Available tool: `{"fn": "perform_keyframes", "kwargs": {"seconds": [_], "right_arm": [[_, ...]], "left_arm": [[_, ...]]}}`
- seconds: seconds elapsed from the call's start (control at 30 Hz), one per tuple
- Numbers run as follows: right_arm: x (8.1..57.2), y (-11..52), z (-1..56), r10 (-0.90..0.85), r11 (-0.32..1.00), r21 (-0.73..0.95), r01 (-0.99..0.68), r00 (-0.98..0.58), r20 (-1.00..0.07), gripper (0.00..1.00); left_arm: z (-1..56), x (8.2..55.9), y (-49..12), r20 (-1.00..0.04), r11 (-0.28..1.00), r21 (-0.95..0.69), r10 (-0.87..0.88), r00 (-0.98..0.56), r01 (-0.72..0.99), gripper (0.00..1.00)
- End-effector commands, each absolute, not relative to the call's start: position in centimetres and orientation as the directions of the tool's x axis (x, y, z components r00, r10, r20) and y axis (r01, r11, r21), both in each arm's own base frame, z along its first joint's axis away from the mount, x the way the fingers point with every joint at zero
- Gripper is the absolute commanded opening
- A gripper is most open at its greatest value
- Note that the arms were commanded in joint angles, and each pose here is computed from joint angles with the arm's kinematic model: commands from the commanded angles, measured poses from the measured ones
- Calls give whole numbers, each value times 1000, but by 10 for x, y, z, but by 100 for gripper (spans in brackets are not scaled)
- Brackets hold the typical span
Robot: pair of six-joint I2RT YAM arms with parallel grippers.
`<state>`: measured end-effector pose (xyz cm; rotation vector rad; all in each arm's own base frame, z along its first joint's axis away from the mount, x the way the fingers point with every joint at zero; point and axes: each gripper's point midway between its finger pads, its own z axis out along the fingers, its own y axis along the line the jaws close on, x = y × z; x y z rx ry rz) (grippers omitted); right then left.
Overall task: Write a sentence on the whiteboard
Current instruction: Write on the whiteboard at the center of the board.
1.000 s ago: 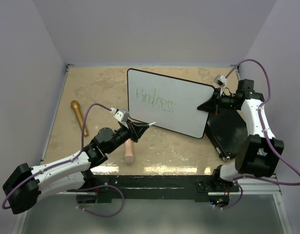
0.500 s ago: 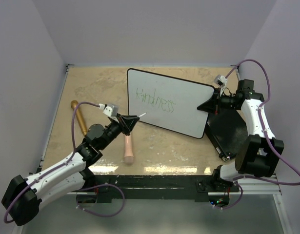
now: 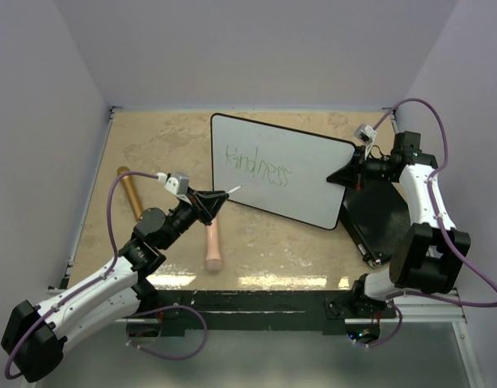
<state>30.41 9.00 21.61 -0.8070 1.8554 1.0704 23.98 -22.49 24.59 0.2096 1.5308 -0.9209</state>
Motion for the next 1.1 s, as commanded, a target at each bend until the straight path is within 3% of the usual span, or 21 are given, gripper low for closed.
{"fn": "perform_keyframes", "kwargs": {"seconds": [0.0, 1.07], "right_arm": [[317, 80, 215, -181, 474, 258, -842, -380, -907, 0], [318, 80, 213, -183, 473, 259, -842, -382, -906, 0]], "left_arm": [[250, 236, -226, -881, 627, -457, -417, -224, 630, 0], [251, 227, -236, -856, 545, -497, -434, -280, 675, 0]]}}
